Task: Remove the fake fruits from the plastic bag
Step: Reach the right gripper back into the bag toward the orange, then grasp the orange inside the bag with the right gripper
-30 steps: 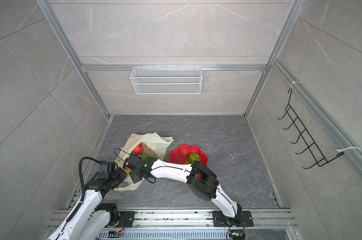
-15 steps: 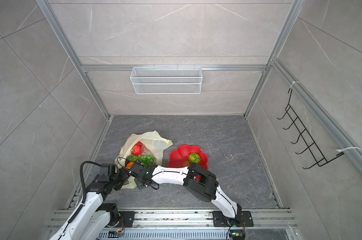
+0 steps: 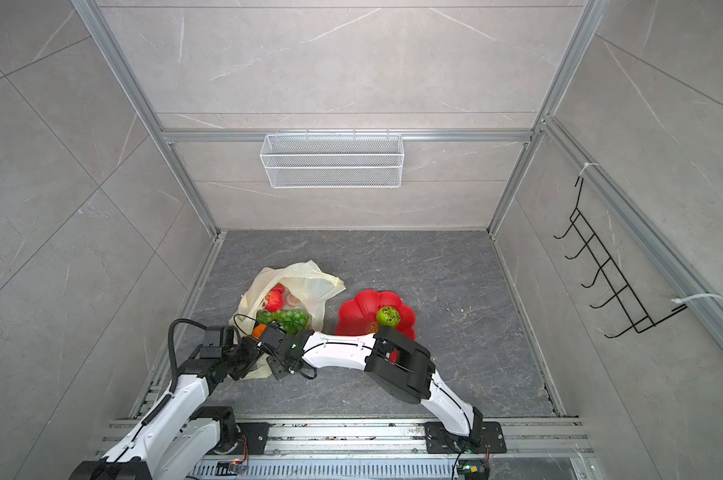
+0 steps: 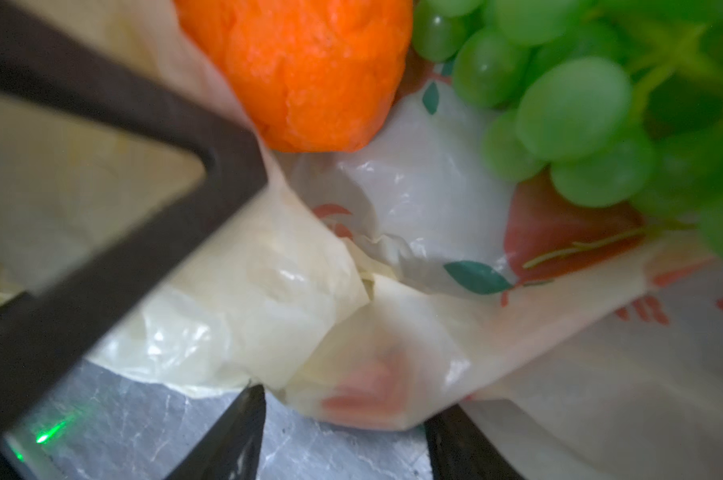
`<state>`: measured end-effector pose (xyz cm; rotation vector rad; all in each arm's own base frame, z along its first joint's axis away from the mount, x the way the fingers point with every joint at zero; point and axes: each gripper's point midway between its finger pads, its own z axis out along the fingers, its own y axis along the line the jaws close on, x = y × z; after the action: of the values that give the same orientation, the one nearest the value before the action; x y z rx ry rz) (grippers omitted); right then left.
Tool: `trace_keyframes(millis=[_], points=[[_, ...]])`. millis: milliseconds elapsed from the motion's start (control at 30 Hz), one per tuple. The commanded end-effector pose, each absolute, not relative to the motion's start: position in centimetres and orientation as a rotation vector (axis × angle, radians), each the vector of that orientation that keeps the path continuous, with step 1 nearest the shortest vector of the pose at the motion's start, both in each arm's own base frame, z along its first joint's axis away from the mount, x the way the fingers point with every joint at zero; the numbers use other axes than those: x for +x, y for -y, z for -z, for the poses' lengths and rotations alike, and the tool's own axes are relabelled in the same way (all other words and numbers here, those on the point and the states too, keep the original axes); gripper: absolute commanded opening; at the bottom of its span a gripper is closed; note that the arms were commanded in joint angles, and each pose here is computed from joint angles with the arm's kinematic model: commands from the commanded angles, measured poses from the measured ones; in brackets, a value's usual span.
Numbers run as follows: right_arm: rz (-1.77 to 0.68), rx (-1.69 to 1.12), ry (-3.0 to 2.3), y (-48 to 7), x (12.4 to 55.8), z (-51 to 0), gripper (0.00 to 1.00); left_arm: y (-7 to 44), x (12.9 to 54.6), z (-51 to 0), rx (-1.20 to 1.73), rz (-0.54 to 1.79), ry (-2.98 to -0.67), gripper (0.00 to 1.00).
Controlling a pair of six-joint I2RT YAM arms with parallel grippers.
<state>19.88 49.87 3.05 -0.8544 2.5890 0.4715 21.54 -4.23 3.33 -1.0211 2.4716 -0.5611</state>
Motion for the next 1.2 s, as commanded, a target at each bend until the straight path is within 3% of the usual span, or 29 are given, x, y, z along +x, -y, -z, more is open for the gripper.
trace_keyframes(millis=[0,267,800,1167], points=[[-0.556,-0.794,-2.552,-50.2,20.8,-6.0,0.66,3.5,21.4,-3.8,-1.057,0.524,-2.445,0.42],[-0.585,-0.737,-2.453,-51.9,23.7,-10.4,0.68,2.6,20.7,-3.8,-1.104,0.512,-2.342,0.36],[-0.490,-0.739,-2.497,-56.1,27.2,-7.4,0.71,2.2,20.7,-3.2,-1.091,0.483,-2.341,0.30],[-0.444,-0.758,-2.536,-57.1,27.5,-4.6,0.82,2.2,20.8,-3.5,-1.071,0.494,-2.324,0.30]])
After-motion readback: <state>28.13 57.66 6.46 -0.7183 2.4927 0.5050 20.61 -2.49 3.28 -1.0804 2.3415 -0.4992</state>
